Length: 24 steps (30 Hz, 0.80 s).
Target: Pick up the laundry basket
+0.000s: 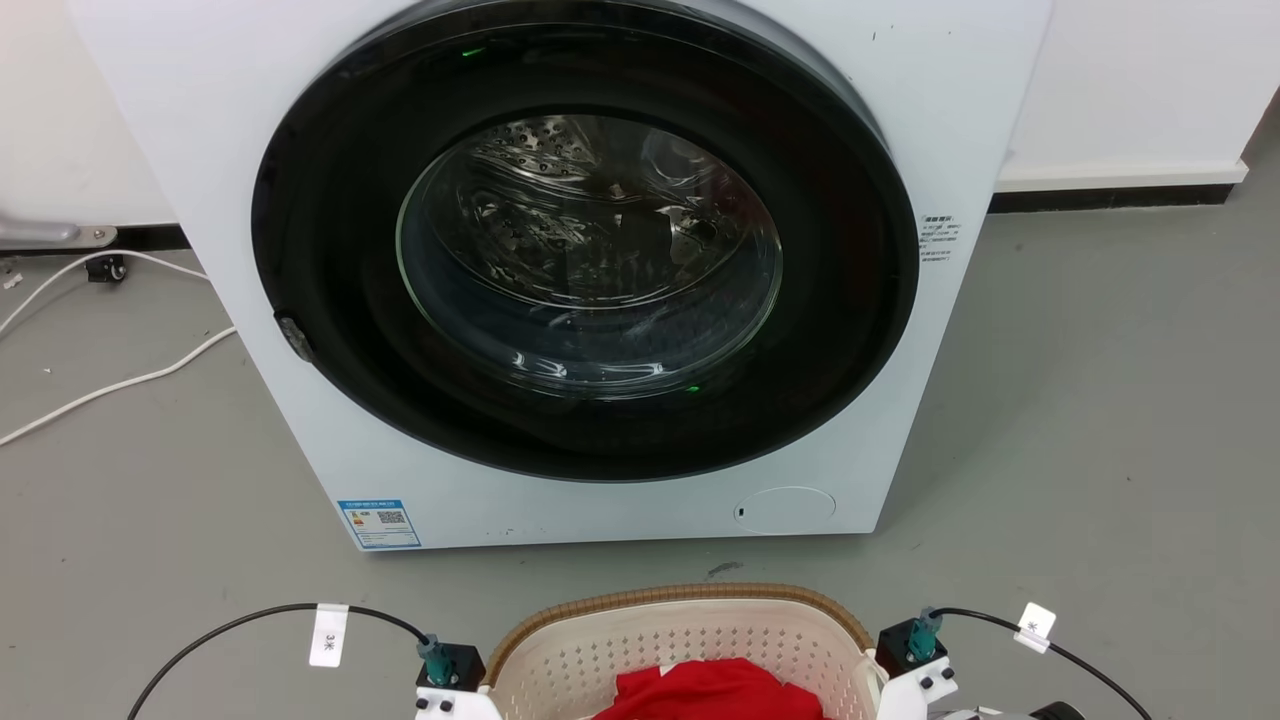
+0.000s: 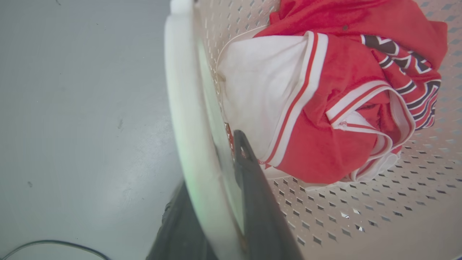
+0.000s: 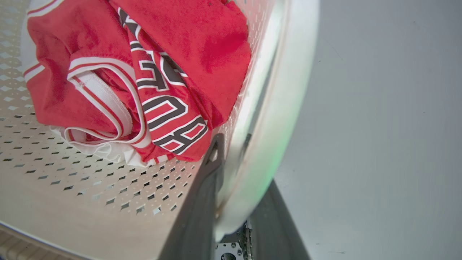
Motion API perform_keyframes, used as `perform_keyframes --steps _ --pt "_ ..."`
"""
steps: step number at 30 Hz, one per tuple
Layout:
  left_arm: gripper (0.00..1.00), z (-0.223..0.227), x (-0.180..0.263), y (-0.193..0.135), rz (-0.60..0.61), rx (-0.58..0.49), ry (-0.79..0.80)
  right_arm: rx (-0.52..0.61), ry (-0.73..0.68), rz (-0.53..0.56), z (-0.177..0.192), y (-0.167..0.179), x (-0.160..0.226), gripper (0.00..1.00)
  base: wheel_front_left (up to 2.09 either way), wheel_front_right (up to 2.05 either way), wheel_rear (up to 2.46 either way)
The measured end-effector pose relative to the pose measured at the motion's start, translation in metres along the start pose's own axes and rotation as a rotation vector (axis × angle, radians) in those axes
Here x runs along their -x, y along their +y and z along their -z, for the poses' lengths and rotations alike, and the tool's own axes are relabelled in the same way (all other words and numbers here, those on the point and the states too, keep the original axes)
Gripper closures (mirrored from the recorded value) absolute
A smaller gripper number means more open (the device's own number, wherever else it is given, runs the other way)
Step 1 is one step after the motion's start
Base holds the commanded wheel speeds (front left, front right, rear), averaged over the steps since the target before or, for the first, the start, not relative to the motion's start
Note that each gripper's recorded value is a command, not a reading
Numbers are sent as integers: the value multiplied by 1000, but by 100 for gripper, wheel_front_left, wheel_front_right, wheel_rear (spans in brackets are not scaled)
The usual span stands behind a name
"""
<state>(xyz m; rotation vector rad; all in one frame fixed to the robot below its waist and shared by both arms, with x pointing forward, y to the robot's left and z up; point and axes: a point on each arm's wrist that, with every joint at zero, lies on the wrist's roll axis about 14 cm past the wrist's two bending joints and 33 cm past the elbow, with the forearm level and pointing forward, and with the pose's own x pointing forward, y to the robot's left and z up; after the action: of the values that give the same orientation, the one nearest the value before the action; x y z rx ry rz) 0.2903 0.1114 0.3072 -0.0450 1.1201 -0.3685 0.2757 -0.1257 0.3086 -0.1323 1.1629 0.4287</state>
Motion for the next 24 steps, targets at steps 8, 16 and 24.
perform_keyframes --steps 8,16,24 --pt "100 0 0 1 0 -1 3 -3 1 -2 0 1 0 100 0 0 0" --pt "100 1 0 2 -1 4 6 -2 0 -4 0 1 -1 100 0 0 0" --pt "100 3 0 4 -3 7 9 1 4 -10 -1 3 -3 100 0 0 0"
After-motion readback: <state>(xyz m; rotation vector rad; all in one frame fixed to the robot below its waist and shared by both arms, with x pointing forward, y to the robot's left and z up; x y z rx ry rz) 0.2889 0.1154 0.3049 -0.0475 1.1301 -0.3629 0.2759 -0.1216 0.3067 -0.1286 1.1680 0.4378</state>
